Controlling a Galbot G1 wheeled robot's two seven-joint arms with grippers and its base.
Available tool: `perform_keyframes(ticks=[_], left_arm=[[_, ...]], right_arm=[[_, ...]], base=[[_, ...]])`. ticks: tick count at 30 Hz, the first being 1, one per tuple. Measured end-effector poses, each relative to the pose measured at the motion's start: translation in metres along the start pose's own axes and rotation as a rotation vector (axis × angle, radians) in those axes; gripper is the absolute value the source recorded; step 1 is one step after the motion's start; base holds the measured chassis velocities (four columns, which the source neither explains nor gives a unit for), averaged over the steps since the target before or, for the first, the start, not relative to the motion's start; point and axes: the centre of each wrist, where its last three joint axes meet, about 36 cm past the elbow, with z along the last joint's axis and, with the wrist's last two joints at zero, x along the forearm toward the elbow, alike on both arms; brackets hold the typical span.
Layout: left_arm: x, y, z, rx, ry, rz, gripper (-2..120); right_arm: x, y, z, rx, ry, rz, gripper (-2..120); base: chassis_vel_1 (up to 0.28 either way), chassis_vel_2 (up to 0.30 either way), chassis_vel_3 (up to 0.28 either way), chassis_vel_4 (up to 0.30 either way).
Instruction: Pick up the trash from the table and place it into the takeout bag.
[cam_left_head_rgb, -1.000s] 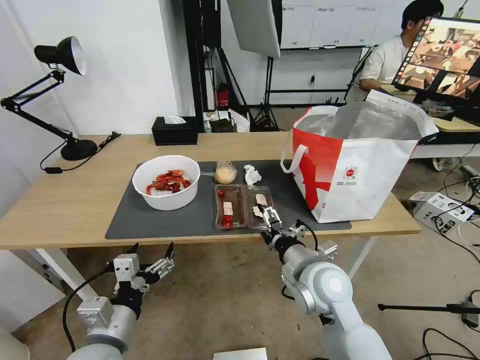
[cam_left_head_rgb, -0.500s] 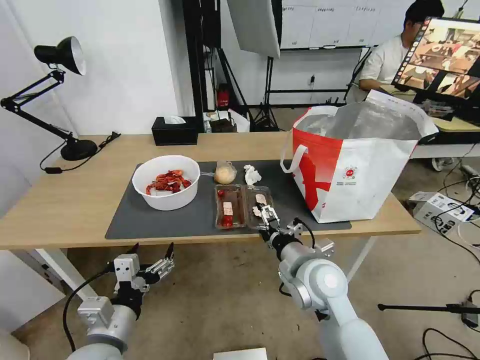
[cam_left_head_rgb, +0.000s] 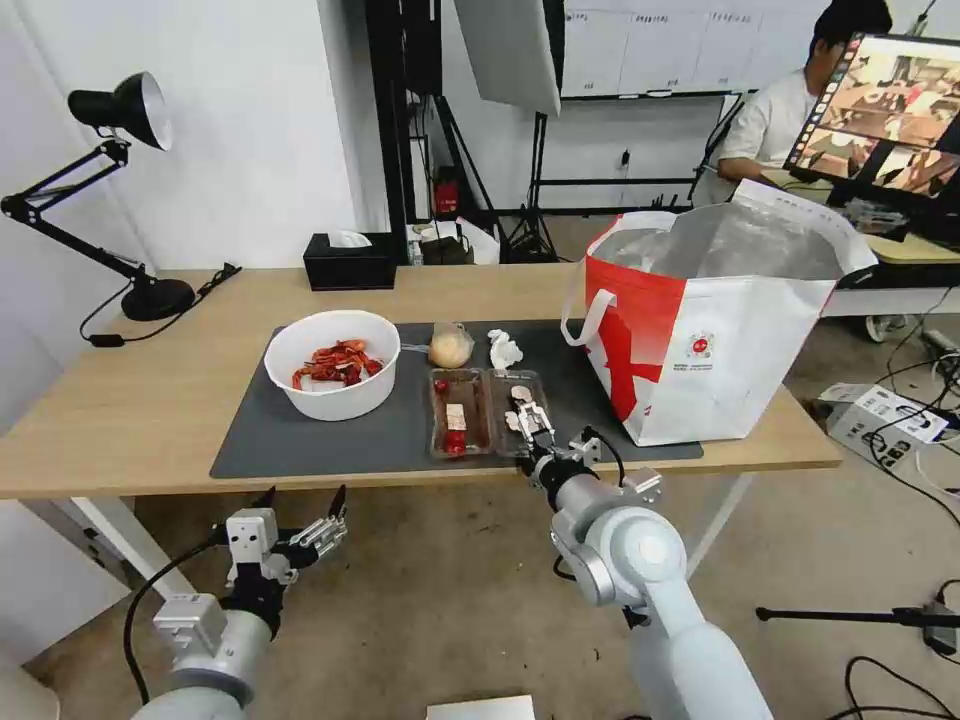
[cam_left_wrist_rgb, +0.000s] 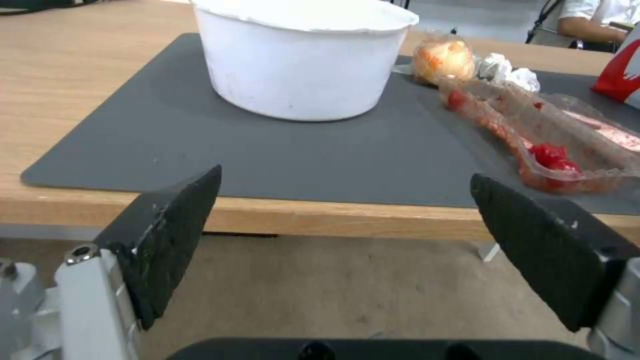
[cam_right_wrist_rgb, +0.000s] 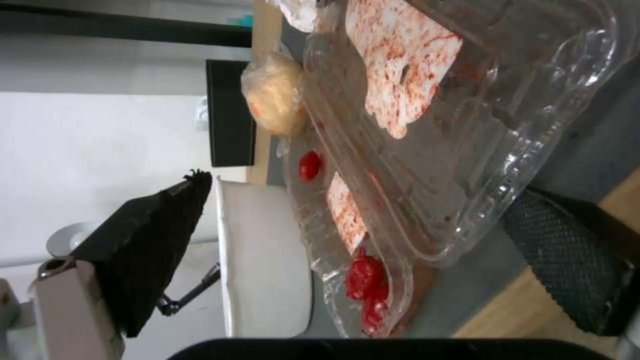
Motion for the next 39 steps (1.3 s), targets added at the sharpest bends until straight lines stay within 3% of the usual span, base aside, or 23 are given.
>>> perform_keyframes(ticks=[8, 12, 15, 23, 34, 39], left_arm=[[0.000, 0.001, 0.000, -0.002, -0.001, -0.001, 100], [0.001, 0.001, -0.001, -0.002, -0.004, -0.001, 100], [0.001, 0.001, 0.000, -0.001, -0.021, -0.001, 100], [0.002, 0.001, 0.000, 0.000, -0.033, -0.003, 100], [0.000, -0.002, 0.002, 0.002, -0.039, 0.005, 100], [0.001, 0.006, -0.002, -0.012, -0.044, -0.001, 100]], right_arm=[[-0.004, 0.003, 0.000, 0.043, -0.024, -0.032, 100], [-0.001, 0.003, 0.000, 0.131, -0.059, -0.082, 100], [0.003, 0.001, -0.002, 0.263, -0.111, -0.139, 100], [0.011, 0.006, -0.009, 0.392, -0.136, -0.242, 100], [0.010, 0.016, -0.004, 0.361, -0.028, -0.271, 100], [0.007, 0.018, 0.000, 0.342, 0.032, -0.269, 100]], base=[[0.000, 0.000, 0.000, 0.000], [0.000, 0.000, 0.000, 0.000], [0.000, 0.000, 0.000, 0.000], [0.000, 0.000, 0.000, 0.000], [0.000, 0.000, 0.000, 0.000], [0.000, 0.000, 0.000, 0.000]])
